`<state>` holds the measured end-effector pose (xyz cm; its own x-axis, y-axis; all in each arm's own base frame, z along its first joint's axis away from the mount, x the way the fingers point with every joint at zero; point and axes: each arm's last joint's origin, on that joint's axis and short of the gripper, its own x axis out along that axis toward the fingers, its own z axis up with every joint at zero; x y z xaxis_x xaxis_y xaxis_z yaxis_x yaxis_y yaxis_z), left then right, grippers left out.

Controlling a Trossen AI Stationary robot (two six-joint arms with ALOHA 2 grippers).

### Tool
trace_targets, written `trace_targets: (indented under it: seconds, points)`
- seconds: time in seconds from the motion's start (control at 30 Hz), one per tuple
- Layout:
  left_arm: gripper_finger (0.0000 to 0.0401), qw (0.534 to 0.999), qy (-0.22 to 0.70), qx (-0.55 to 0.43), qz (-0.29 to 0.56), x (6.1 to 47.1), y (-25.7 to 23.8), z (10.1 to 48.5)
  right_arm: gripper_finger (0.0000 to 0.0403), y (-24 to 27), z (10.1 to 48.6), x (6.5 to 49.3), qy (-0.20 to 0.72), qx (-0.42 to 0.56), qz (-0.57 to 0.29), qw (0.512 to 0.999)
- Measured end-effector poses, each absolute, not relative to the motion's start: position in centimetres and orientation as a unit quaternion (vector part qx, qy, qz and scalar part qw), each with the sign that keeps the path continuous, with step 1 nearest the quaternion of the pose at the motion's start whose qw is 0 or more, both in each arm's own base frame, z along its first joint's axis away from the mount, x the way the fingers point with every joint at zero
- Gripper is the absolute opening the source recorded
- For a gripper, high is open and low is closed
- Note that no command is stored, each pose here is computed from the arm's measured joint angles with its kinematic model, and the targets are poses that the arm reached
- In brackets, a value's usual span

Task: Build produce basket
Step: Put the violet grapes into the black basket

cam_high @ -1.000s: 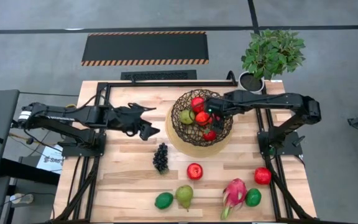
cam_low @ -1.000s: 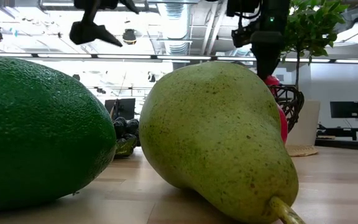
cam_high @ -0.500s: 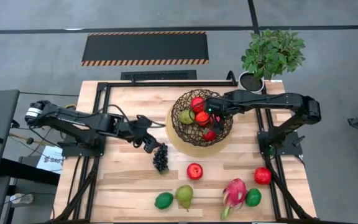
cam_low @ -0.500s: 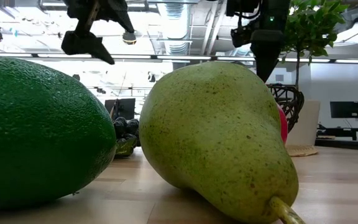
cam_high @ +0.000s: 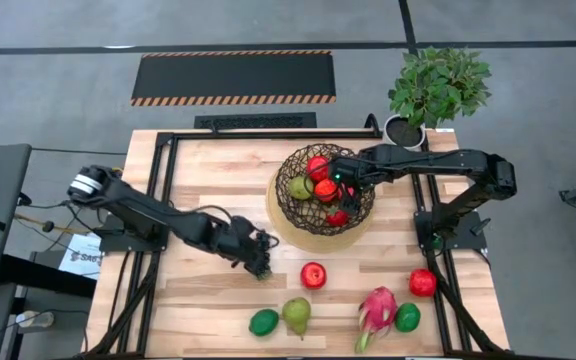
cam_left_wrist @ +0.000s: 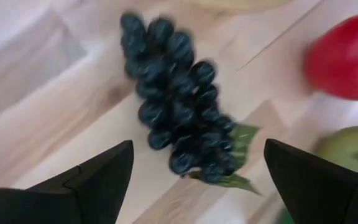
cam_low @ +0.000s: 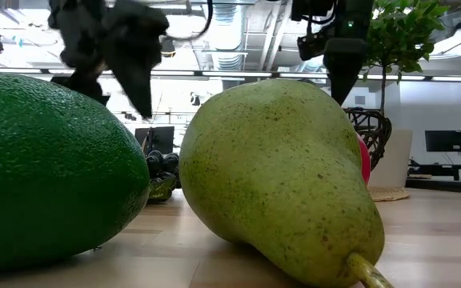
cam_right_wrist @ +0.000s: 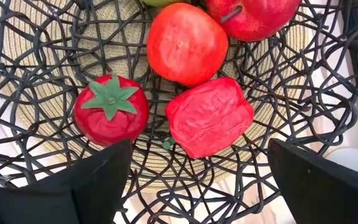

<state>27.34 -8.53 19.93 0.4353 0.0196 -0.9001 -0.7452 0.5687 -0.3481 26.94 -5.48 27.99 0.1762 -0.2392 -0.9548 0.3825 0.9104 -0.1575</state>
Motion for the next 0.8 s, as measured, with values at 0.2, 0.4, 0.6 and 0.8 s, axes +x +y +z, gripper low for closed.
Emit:
trace_targets:
  seconds: [0.2,0.4,0.6,0.8]
  points:
    - [0.0345,0.712,0.503,-0.393,0.293,28.0,-9.6,16.6,0.0389,-5.5,28.0,27.0,0.610,0.043,-0.191,0.768]
    - [0.0320,0.683,0.523,-0.409,0.305,28.3,-10.2,15.0,0.0386,-5.5,28.1,27.2,0.604,0.039,-0.188,0.774]
    - [0.0243,0.677,0.521,-0.415,0.312,28.3,-10.1,15.0,0.0385,-5.5,28.1,27.2,0.601,0.040,-0.188,0.776]
    - [0.0146,0.682,0.513,-0.423,0.305,28.5,-10.2,15.1,0.0384,-5.5,28.1,27.5,0.589,0.043,-0.190,0.784]
